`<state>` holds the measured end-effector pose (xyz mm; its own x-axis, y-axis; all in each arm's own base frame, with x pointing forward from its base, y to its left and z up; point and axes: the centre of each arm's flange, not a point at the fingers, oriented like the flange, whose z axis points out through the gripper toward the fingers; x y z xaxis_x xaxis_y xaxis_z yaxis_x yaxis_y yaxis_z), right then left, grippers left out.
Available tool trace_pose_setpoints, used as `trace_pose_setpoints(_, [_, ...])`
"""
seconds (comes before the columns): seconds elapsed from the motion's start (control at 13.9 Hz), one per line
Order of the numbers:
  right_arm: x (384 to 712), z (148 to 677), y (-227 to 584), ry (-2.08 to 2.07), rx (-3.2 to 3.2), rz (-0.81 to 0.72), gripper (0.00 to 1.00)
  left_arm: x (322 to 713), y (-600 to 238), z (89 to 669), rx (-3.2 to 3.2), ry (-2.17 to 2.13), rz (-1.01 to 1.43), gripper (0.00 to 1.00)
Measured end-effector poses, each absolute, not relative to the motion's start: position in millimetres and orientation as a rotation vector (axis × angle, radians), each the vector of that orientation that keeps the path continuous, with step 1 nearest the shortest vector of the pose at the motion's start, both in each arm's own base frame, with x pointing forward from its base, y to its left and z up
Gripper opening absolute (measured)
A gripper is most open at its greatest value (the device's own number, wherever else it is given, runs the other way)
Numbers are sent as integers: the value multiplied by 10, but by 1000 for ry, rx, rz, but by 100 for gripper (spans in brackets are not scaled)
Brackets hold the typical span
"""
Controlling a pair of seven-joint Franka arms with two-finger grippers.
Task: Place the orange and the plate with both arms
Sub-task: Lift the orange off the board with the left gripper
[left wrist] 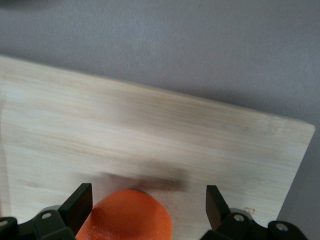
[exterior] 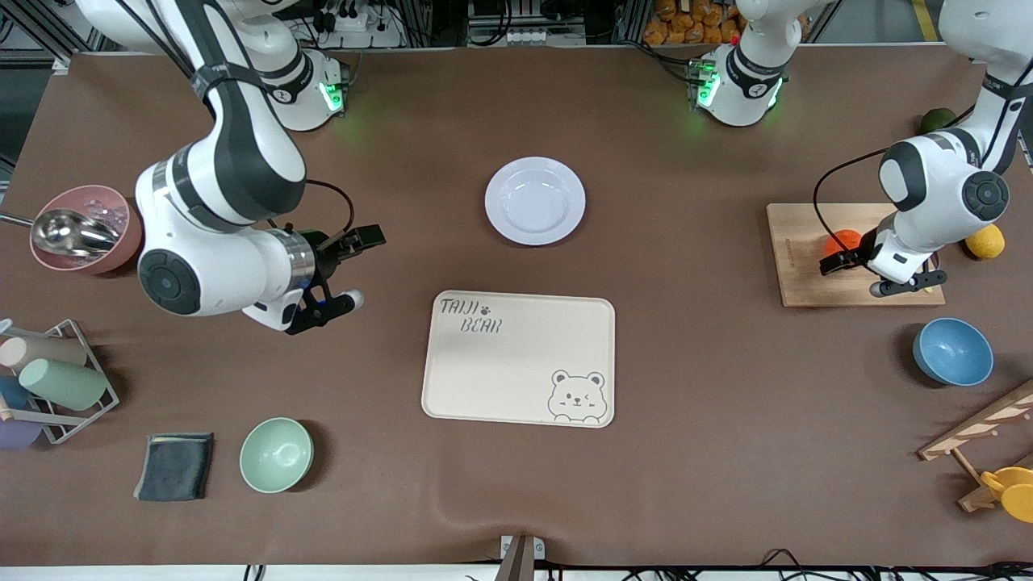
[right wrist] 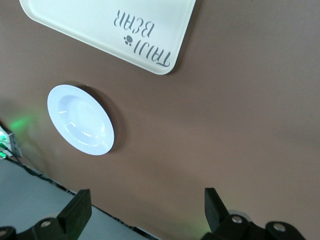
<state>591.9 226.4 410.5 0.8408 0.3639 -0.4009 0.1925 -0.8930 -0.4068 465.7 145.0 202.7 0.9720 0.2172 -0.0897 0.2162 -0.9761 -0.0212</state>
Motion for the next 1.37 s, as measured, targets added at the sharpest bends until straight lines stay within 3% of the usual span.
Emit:
trace_pose_setpoints(0.36, [5832, 3952, 2376, -334, -2562, 741, 100, 4617, 1446, 1999, -3109, -345, 184, 100])
trace_pose_setpoints(1.37, [5744, 4070, 2689, -212, -2606, 717, 100, 4412, 1485, 1871, -3108, -377, 335, 100])
